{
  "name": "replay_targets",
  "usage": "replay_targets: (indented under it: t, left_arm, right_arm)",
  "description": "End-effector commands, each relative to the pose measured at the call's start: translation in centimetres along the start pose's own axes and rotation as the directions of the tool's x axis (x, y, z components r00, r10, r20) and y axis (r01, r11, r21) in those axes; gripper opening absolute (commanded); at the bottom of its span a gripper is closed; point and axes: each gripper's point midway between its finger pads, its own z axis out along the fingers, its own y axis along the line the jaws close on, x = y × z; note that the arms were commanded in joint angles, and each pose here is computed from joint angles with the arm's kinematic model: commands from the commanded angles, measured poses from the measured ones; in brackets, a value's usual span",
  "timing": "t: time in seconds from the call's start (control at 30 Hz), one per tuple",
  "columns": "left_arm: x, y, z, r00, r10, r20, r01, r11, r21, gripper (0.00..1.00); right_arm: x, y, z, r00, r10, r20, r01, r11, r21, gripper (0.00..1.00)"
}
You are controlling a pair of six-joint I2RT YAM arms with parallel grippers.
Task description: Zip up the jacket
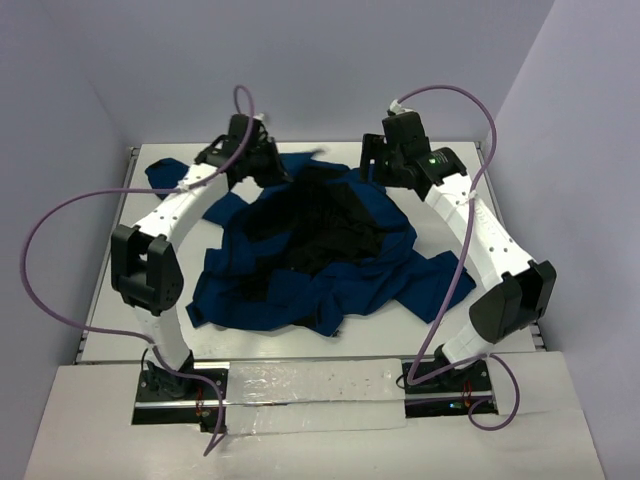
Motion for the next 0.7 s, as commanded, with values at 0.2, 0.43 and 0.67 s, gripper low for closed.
replay_targets:
  t: [0.2, 0.43, 0.67]
  left_arm:
    - [8.5, -8.2, 2.6, 0.982, 0.083, -0.171, -0.053, 0.984, 0.172, 0.00]
    - [5.9, -7.3, 0.6, 0.980, 0.174, -0.093, -0.168, 0.984, 0.065, 0.00]
    - [3.9, -3.8, -0.8, 0.945, 0.324, -0.050, -0.328, 0.936, -0.126, 0.54]
  right_arm:
    - [3.4, -3.6, -0.1, 0.985, 0.170, -0.021, -0.171, 0.985, -0.035, 0.81]
    - [6.2, -3.0, 0.7, 0.970, 0.226, -0.086, -0.233, 0.970, -0.076, 0.81]
    - [4.2, -2.0, 1.2, 0.966, 0.252, -0.053, -0.256, 0.960, -0.113, 0.81]
